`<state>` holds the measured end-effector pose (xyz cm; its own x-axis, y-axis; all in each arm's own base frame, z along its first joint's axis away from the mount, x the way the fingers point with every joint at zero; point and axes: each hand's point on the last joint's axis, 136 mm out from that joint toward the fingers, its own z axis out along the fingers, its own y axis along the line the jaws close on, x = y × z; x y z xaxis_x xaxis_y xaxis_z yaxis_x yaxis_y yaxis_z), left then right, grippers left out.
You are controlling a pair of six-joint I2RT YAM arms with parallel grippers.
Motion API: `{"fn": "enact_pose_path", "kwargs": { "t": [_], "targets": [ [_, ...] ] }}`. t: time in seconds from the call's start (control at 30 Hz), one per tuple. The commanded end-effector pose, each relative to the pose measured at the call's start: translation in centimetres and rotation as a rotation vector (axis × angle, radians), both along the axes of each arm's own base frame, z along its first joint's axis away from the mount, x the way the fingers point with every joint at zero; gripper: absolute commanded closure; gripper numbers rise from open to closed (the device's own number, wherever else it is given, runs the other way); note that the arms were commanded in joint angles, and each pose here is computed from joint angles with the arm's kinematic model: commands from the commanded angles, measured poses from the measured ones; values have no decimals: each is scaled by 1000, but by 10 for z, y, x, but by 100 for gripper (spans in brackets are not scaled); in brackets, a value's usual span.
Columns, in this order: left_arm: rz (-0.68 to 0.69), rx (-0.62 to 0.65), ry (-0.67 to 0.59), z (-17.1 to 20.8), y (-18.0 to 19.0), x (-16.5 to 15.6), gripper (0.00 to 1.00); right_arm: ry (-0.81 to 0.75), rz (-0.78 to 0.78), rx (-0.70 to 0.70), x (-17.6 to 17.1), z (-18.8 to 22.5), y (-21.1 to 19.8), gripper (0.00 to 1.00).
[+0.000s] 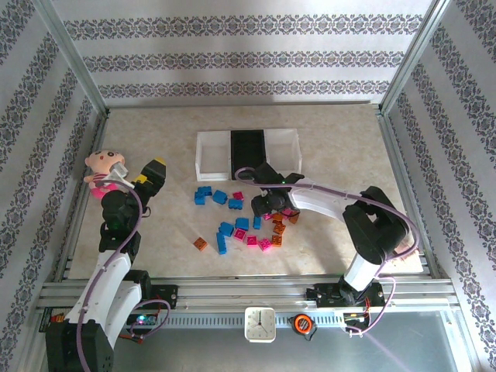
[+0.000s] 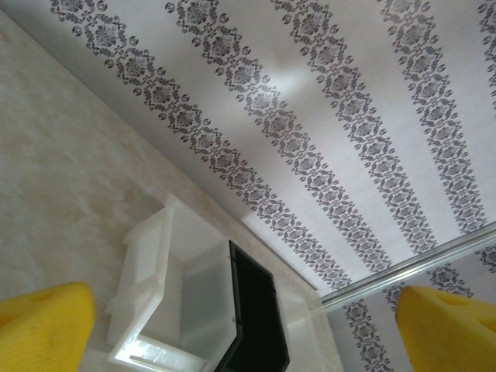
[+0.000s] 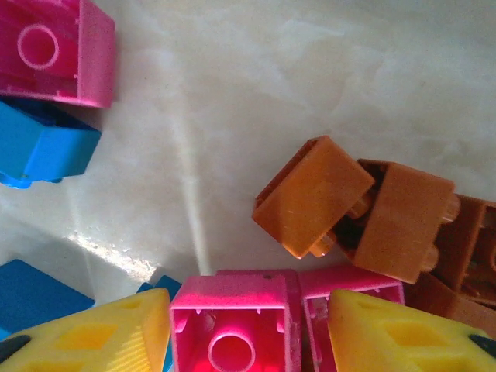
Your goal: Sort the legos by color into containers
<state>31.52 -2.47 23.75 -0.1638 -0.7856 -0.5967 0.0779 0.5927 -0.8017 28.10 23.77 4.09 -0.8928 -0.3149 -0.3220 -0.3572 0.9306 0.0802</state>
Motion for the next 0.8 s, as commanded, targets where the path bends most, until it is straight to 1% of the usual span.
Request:
{"fn": "enact_pose_path", "kwargs": {
  "t": [0.0,0.13,0.23,0.4,0.5,0.6,0.67,0.77],
  "targets": [
    [-13,47,13,6,0,0,1,-9,11,-26,2,1,2,49],
    [-29,61,33,5,-3,0,1,-19,9,-18,3,4,2,61],
    [-39,71,53,4,-4,0,1,-44,9,10,3,13,4,68],
    [-76,94,101,0,-12,0,1,-125,-18,91,13,50,1,71],
    [-110,131,160,-7,-22,-2,0,-190,-81,159,37,81,-13,71],
    [-128,181,248,-24,-30,-9,1,-235,-155,171,71,96,-33,70],
    [-130,209,317,-41,-31,-15,2,-246,-205,166,97,95,-46,70],
    [-130,220,402,-65,-31,-24,4,-234,-252,149,133,82,-55,71]
  ]
}}
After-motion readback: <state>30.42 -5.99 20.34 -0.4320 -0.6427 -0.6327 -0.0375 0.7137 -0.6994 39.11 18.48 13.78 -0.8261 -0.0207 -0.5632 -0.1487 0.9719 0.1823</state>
